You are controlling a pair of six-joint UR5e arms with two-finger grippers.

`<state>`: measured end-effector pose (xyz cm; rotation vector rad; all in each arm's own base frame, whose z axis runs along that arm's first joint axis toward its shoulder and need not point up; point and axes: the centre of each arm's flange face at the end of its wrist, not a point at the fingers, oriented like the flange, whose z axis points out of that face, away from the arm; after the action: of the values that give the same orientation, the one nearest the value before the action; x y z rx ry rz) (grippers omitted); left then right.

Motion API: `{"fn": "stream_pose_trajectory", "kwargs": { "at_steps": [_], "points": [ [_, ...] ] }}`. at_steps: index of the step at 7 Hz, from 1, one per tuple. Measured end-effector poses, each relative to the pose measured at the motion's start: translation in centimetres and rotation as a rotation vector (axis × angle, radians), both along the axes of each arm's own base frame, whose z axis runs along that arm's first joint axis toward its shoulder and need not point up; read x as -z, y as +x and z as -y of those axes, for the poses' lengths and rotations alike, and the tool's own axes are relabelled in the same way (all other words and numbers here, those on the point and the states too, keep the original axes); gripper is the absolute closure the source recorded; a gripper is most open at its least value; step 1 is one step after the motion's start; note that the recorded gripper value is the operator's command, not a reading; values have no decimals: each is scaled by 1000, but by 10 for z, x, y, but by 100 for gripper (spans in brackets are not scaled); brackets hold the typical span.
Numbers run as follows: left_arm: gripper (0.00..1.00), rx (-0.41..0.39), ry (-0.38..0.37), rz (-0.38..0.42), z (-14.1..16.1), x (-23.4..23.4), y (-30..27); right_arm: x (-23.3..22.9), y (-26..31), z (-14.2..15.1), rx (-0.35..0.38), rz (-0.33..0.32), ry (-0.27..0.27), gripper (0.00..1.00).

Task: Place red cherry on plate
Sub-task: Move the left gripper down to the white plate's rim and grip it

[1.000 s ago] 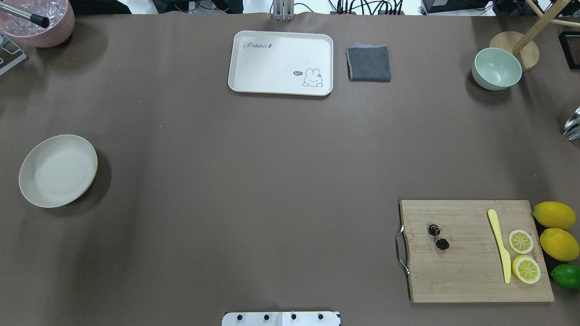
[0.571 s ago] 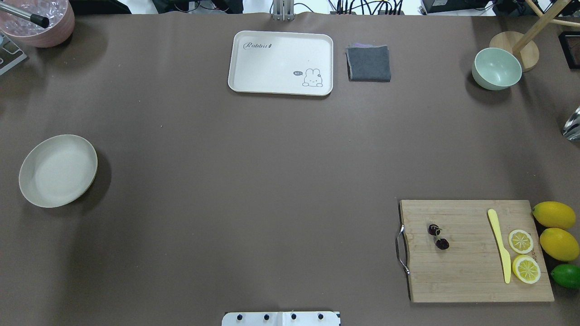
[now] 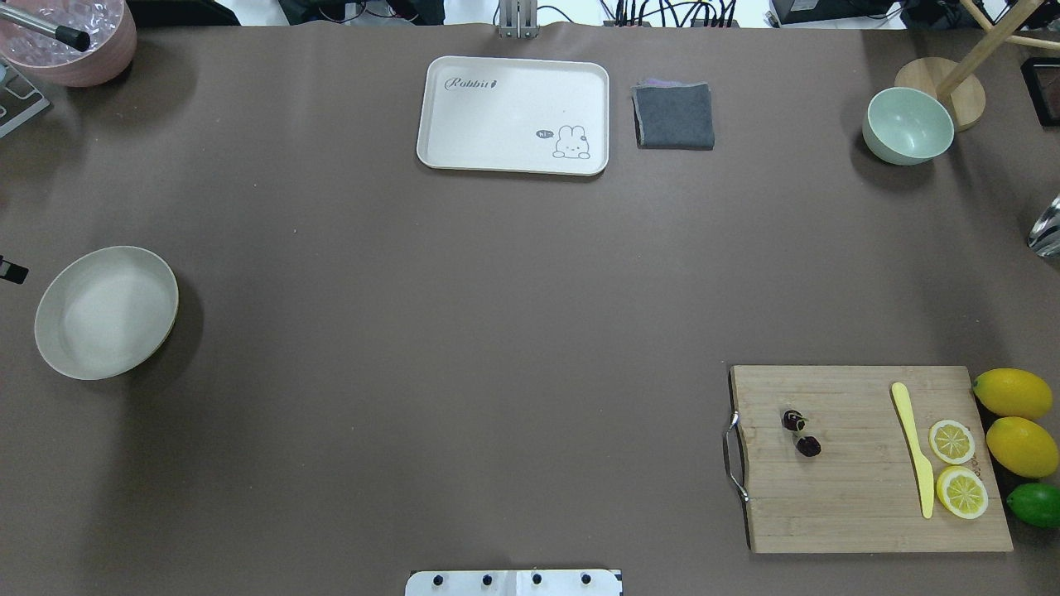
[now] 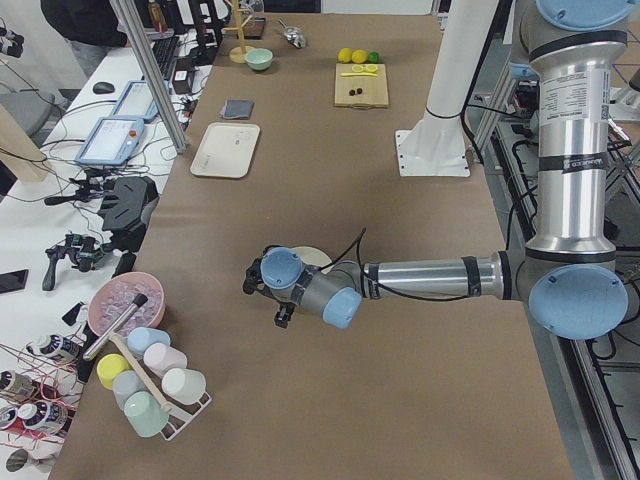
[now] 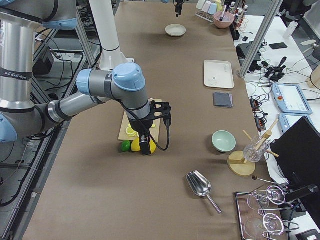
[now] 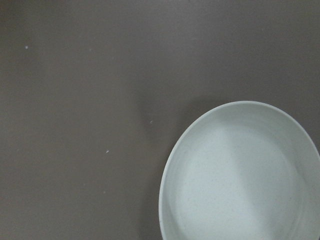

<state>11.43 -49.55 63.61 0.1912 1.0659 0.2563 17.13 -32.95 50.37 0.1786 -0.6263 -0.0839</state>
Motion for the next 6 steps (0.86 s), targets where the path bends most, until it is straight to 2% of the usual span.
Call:
{"fn": "stream_pose_trajectory", "kwargs": {
  "at_steps": [2,4,6],
  "points": [
    [3,-9,20,-13,3,-16,14,0,0,1,0,0,1,0],
    [4,-22,41,-23,-7,-40,25,0,0,-1,0,0,0,0],
    [10,6,49,-26,-18,-41,50,-1,1,-3,-4,1,-2,0]
  ]
}}
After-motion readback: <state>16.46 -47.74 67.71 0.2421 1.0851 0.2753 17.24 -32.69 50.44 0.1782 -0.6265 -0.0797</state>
